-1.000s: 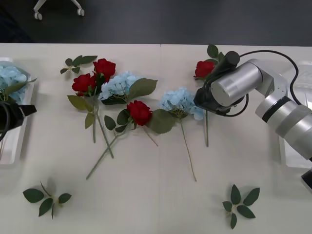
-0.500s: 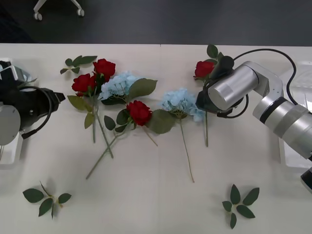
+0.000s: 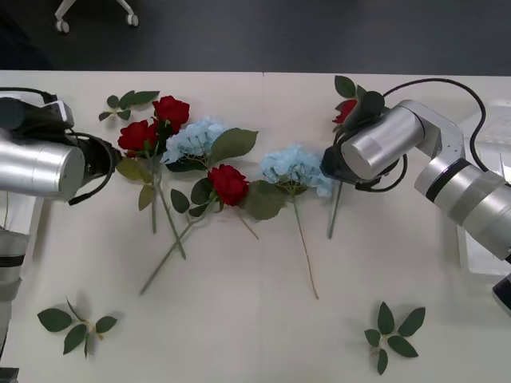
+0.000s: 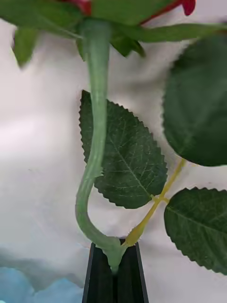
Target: Put the red flowers into the right box and the blue flowers into the left box
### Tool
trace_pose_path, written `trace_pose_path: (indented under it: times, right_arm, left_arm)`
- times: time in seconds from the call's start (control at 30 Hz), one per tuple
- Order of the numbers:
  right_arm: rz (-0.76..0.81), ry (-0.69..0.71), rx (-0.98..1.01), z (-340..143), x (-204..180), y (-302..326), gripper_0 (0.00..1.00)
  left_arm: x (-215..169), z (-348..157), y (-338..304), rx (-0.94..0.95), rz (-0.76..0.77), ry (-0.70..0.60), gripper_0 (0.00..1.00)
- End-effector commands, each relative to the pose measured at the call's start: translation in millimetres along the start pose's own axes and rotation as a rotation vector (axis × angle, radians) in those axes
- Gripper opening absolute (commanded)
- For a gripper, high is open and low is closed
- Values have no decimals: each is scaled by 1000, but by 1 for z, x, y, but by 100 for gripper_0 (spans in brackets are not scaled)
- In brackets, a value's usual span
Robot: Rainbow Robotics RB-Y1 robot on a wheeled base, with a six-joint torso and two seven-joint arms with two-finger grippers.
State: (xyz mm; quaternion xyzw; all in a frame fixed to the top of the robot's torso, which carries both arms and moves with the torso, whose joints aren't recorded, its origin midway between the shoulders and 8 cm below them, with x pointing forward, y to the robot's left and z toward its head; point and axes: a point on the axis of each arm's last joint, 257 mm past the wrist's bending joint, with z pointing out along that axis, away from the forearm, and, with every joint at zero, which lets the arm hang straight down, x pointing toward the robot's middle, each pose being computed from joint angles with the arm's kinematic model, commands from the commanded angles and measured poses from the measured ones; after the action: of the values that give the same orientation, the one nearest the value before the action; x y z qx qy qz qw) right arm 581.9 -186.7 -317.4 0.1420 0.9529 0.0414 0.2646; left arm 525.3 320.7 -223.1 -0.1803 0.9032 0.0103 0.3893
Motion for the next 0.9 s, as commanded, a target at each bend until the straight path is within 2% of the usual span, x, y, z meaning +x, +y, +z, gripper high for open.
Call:
trace_pose_path:
  times: [0.03,0.2,0.6,0.9]
  right_arm:
    - [-28,-30,-23,-13,-18,0,0]
    - [-46,-50,-44,-35,-35,-1,0]
    - [-65,14,-61,-119,-56,-29,0]
    - [-49,27,-68,-188,-80,-58,0]
  left_arm:
    - [-5,-6,-27,11,88,-32,100]
    - [6,-3,-49,24,85,-22,100]
    - [27,15,-87,22,188,32,96]
    - [32,41,-105,27,218,59,88]
